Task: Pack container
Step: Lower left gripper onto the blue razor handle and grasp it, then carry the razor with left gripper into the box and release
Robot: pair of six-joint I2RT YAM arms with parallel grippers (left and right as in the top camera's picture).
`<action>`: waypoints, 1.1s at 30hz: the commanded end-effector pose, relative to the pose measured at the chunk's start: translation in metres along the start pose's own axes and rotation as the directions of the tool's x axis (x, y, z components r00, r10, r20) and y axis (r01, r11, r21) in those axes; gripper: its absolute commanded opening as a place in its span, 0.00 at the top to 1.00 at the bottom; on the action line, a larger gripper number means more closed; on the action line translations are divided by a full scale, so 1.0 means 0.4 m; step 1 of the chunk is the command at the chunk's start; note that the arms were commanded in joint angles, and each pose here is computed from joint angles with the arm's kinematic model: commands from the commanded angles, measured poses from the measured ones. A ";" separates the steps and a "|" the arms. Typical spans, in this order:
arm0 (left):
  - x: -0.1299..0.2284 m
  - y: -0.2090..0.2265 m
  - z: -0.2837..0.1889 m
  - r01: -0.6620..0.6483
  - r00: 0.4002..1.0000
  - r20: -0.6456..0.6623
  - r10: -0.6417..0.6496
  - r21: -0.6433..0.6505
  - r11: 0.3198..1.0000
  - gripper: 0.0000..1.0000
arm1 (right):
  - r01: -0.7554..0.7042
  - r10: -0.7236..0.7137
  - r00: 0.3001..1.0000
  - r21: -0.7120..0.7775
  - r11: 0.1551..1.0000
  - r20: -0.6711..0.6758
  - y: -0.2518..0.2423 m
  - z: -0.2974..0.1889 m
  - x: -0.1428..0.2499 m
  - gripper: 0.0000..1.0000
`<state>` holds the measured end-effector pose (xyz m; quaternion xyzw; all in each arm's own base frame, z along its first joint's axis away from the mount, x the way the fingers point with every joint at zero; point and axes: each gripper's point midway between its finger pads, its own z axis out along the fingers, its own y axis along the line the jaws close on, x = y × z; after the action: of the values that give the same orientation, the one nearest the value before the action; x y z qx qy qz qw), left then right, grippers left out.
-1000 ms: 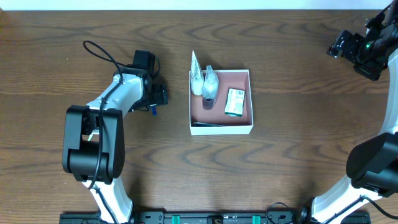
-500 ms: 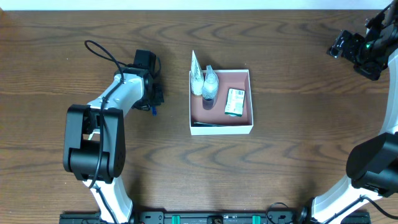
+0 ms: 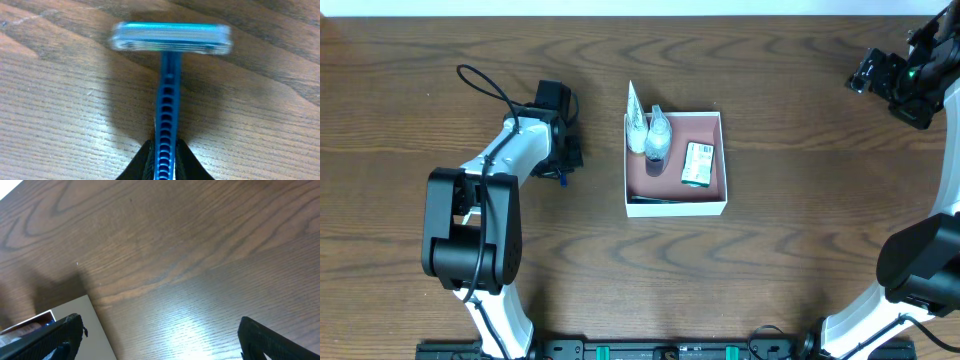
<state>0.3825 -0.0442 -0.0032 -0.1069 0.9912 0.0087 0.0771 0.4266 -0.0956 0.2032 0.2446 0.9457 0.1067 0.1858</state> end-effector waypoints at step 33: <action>-0.010 -0.156 -0.705 -0.400 0.766 0.633 0.113 0.331 0.855 0.87 | -0.012 0.012 1.000 -0.004 1.000 0.017 0.000 -0.015 -0.008 0.01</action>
<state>0.3700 -0.0831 0.2509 -0.0140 0.9153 -0.1317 0.3804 0.4266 -0.0956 0.2034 0.2445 0.9456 0.1068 0.1860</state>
